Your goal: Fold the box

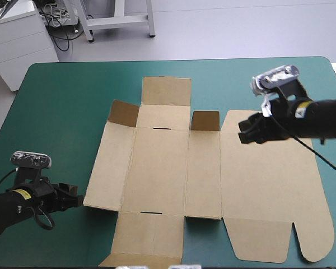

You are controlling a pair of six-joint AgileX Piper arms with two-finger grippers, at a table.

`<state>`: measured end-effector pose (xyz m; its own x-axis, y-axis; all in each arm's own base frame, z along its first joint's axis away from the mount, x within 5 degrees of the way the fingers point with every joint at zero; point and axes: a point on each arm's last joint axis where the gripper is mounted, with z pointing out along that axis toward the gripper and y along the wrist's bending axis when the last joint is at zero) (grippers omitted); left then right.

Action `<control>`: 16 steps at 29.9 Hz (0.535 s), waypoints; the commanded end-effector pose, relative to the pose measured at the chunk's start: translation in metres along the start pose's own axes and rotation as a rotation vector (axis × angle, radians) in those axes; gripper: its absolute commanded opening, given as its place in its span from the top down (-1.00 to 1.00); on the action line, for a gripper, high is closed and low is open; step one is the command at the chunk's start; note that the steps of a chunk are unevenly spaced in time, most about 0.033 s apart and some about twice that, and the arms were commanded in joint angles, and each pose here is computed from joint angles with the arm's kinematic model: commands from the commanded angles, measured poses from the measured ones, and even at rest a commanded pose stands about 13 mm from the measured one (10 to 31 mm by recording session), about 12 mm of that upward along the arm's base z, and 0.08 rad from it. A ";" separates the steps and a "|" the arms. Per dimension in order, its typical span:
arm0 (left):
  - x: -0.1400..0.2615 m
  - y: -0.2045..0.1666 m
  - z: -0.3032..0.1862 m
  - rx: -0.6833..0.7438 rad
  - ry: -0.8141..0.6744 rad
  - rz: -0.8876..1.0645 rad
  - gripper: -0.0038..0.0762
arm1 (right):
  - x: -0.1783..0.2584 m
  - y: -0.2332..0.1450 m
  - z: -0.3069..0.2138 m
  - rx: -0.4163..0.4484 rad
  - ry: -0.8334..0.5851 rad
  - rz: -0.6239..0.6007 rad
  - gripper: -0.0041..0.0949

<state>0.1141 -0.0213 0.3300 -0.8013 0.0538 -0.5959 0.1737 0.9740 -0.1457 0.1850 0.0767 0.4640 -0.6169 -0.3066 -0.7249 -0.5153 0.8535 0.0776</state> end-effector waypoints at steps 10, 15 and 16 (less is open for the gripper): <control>-0.033 0.009 0.063 0.064 0.114 -0.103 -0.01 | 0.099 0.017 -0.065 0.131 -0.147 0.108 -0.01; -0.035 0.017 0.086 0.039 0.211 -0.113 -0.17 | 0.108 0.018 -0.066 0.129 -0.149 0.107 -0.03; -0.035 0.019 0.088 0.037 0.211 -0.124 -0.17 | 0.108 0.018 -0.066 0.129 -0.149 0.107 -0.03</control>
<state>0.1875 -0.0253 0.2734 -0.9352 0.0129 -0.3538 0.0984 0.9694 -0.2248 0.0688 0.0320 0.4247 -0.6069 -0.1768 -0.7748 -0.3713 0.9251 0.0797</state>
